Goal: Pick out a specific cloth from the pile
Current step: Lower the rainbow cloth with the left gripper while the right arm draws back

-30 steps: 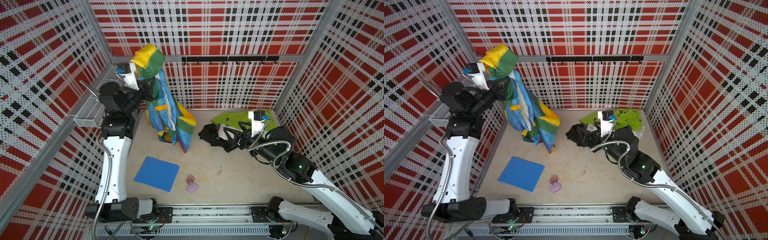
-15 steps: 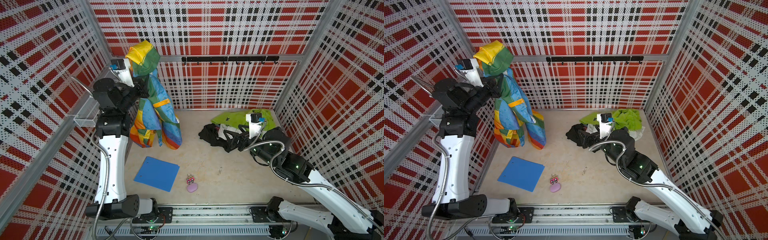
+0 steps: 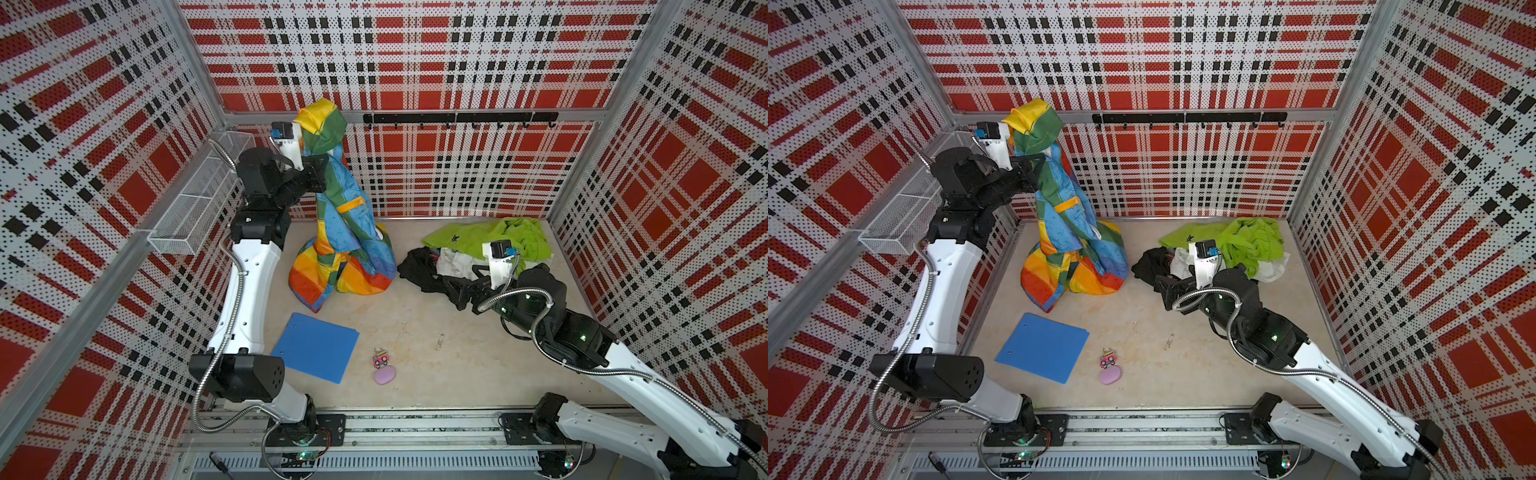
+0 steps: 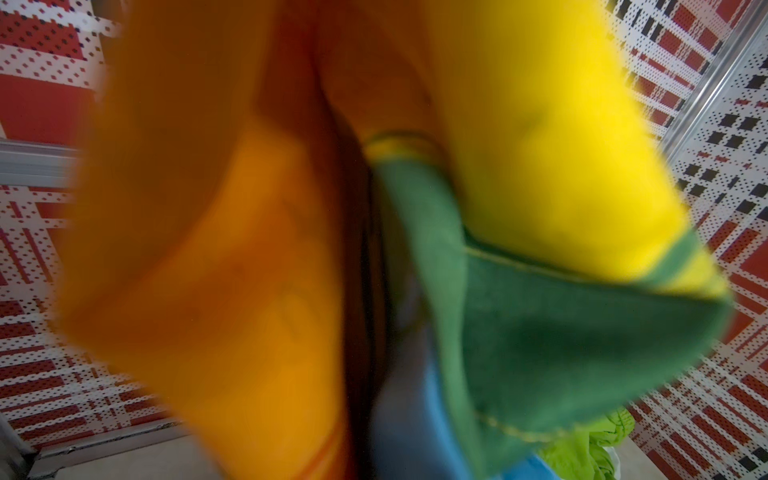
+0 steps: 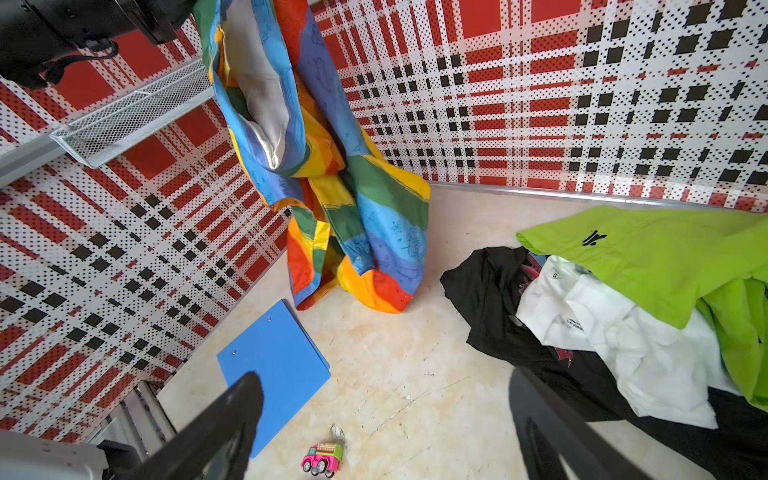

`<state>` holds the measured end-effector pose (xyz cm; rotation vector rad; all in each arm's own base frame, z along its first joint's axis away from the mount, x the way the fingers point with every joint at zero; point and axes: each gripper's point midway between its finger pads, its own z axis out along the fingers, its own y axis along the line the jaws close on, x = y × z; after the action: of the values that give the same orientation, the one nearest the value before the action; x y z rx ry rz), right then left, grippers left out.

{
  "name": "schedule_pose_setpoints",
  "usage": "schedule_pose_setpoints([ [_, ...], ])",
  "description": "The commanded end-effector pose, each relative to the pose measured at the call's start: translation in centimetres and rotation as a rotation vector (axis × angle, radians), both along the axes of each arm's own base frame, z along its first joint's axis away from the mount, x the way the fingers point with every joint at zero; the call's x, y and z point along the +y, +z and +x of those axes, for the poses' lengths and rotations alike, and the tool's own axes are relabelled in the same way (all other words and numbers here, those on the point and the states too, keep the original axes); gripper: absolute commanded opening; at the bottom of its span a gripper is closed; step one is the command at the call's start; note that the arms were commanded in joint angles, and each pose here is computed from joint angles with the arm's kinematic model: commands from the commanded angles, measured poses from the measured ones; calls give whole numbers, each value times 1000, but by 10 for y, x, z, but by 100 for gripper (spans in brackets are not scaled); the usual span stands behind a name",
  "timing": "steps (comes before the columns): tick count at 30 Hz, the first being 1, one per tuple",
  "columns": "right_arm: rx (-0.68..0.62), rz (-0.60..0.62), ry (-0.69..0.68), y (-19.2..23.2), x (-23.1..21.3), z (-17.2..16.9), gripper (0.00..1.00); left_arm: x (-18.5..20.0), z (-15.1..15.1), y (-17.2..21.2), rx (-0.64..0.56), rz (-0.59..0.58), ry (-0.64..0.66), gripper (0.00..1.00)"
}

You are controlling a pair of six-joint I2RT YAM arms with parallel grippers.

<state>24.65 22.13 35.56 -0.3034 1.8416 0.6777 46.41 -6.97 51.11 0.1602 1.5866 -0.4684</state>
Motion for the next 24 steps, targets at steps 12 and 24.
schedule_pose_setpoints([
  [12,-13,32,-10,3,-3,-1,99,69,6,-14,-14,3,178,0],
  [24,9,36,-8,-6,-1,-1,98,33,35,-83,105,38,90,0],
])
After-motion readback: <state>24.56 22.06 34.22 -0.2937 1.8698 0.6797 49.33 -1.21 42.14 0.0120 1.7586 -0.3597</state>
